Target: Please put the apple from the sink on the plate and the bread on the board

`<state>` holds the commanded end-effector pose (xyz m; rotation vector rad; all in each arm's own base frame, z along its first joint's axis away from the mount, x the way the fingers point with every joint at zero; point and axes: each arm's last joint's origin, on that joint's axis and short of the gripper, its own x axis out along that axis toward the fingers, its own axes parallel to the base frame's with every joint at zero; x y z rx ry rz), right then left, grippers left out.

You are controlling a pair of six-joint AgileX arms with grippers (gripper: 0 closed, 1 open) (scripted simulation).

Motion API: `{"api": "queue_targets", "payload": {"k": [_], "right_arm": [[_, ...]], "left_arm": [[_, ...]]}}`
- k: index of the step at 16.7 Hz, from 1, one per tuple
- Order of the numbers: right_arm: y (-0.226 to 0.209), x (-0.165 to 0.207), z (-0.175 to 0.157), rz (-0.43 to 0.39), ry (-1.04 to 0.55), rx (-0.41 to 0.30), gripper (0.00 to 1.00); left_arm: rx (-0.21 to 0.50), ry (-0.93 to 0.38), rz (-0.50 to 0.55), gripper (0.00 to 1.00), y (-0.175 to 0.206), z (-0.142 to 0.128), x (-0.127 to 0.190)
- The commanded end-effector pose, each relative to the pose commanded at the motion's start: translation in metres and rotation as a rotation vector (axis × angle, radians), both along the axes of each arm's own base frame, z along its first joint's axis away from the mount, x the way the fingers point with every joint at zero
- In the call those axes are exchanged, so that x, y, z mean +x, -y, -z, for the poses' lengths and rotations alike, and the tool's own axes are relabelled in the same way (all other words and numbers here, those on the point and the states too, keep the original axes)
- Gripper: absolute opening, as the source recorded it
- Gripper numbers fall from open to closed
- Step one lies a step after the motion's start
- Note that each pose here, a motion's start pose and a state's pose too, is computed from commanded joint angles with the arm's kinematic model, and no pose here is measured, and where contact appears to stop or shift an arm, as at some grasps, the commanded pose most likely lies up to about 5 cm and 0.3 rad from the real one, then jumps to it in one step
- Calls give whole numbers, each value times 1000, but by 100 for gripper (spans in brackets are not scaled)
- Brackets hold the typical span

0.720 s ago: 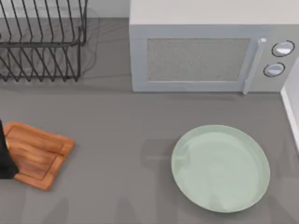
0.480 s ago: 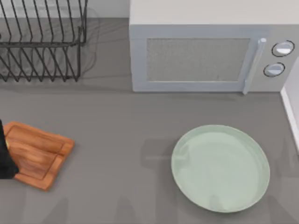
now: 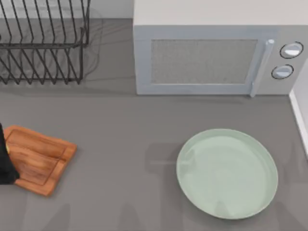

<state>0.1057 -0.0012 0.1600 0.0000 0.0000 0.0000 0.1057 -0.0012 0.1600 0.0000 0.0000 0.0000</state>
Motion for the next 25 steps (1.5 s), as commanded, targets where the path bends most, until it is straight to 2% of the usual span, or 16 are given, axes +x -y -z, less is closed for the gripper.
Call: {"api": "queue_targets", "payload": {"k": [12, 15, 20, 25], "right_arm": [[0, 0, 0, 0, 0, 0, 100], [1, 1, -10, 14, -47, -13, 100], [9, 18, -47, 64, -294, -61, 100], [28, 74, -80, 101, -692, -95, 100]], "left_arm": [[0, 0, 0, 100, 0, 0, 0], [0, 0, 0, 100, 0, 0, 0], [0, 0, 0, 100, 0, 0, 0], [0, 0, 0, 100, 0, 0, 0]]}}
